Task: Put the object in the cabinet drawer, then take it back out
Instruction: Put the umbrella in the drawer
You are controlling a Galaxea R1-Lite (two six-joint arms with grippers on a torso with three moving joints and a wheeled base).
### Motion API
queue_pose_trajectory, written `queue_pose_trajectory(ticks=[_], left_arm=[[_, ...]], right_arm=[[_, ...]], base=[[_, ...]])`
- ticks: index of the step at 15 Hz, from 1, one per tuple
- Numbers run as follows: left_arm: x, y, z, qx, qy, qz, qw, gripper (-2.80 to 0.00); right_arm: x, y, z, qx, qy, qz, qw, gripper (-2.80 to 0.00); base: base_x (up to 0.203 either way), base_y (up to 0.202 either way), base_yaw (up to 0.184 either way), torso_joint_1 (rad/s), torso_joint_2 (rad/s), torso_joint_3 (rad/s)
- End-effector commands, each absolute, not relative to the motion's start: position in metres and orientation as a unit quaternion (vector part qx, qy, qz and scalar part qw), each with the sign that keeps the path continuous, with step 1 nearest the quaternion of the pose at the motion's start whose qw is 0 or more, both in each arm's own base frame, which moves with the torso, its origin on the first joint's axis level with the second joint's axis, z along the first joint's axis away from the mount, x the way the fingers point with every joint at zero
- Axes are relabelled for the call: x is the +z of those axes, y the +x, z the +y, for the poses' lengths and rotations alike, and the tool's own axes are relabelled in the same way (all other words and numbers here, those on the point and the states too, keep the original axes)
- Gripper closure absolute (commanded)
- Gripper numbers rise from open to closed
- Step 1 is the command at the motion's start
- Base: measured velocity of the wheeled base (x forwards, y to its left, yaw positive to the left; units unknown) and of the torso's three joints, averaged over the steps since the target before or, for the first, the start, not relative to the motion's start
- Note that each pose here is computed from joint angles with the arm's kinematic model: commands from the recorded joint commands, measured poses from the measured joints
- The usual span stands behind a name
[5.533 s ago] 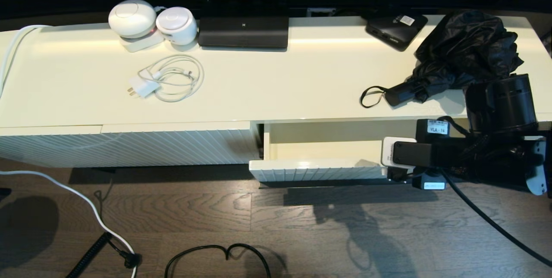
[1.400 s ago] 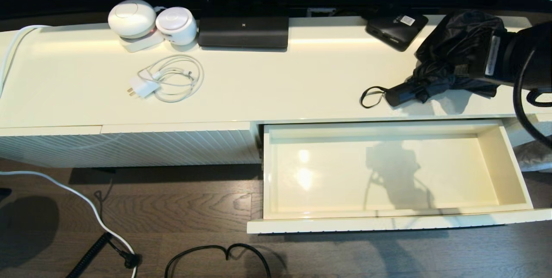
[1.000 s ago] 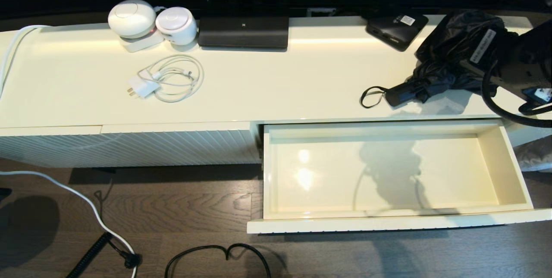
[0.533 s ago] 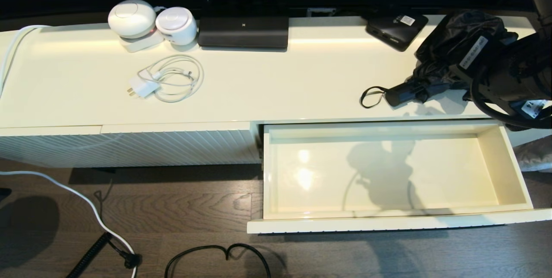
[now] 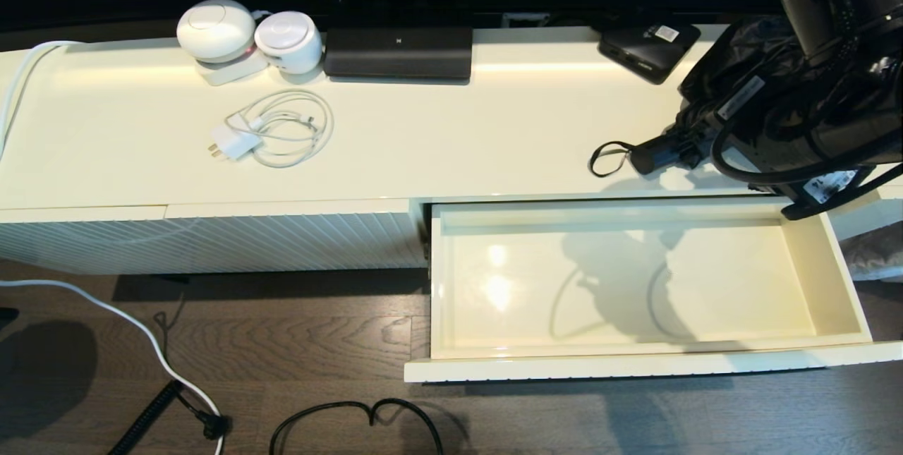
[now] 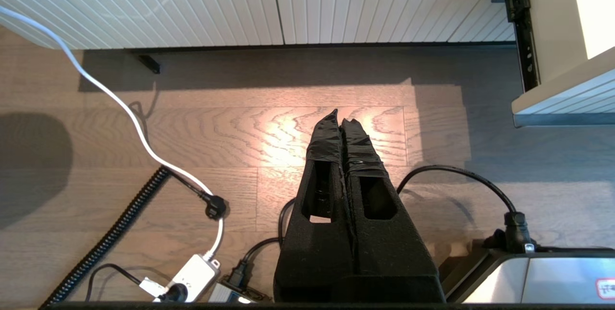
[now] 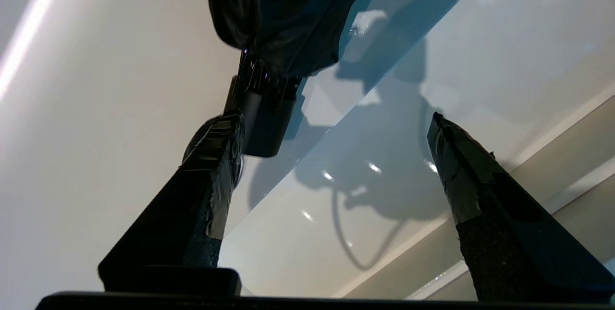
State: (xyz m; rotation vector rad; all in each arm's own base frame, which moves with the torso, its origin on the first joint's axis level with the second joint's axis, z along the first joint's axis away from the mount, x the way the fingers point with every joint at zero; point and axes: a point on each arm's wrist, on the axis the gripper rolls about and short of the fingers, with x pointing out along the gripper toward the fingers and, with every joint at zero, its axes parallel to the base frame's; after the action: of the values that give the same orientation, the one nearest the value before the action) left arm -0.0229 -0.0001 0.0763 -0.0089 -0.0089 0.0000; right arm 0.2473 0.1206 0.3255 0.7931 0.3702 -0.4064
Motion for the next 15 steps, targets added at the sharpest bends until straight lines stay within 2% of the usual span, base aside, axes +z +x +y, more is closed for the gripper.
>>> queue_pose_trajectory(ticks=[1,10,15], left_arm=[[0.076,-0.023,0.000,0.001,-0.005,-0.005,1.000,0.00],[0.076,-0.023,0.000,0.001,-0.005,-0.005,1.000,0.00],[0.076,-0.023,0.000,0.000,-0.004,-0.005,1.000,0.00]], right_arm=[[0.315,0.268,0.118,-0.224,0.380,0.181,0.879,-2.80],[0.310,0.297,0.104,-0.259,0.397,0.163,0.865,-2.80],[0.324,0.302,0.105,-0.244,0.408,0.143,0.868,-2.80]], base=[[0.000,0.000,0.000,0.000,0.00,0.000],[0.000,0.000,0.000,0.000,0.00,0.000],[0.000,0.000,0.000,0.000,0.00,0.000]])
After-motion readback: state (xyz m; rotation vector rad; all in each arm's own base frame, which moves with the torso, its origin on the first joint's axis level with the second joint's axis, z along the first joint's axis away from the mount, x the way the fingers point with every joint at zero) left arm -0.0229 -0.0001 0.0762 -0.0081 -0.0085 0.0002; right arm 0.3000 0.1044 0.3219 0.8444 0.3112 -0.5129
